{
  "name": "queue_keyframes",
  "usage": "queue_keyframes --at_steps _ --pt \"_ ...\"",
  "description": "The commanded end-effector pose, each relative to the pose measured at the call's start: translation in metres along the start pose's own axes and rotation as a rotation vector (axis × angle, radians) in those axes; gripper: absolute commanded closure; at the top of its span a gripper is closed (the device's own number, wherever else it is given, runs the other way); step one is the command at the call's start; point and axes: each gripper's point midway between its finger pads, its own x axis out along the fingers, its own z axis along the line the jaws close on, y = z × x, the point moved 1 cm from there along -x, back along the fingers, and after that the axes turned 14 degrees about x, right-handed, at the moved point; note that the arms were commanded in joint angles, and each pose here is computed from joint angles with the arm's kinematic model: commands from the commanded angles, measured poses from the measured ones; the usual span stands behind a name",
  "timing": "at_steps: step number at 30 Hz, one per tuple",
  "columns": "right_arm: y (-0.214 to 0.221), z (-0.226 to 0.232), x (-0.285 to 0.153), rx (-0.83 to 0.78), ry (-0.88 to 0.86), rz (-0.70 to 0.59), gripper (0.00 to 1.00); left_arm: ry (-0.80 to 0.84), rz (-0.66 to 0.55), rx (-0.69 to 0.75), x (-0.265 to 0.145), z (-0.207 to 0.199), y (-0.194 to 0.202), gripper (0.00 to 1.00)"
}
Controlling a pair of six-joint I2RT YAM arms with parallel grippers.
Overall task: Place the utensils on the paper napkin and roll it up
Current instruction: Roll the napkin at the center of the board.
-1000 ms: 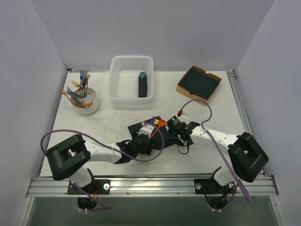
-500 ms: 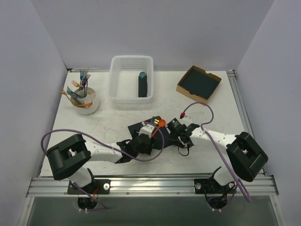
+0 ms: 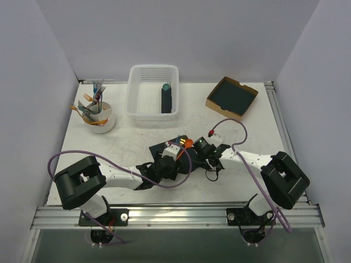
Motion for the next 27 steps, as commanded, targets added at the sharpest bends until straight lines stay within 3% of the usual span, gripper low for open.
queue_keyframes --at_steps 1,10,27 --pt "0.007 -0.017 -0.001 0.006 0.049 0.015 0.81 0.012 0.027 0.003 -0.001 -0.005 0.002 0.26" --pt "-0.001 0.006 -0.016 0.014 -0.056 0.003 1.0 0.015 0.028 0.009 -0.001 -0.005 0.002 0.26" --pt "-0.01 0.065 -0.039 -0.034 -0.359 0.003 1.0 0.031 0.024 0.008 -0.003 -0.007 0.0 0.26"
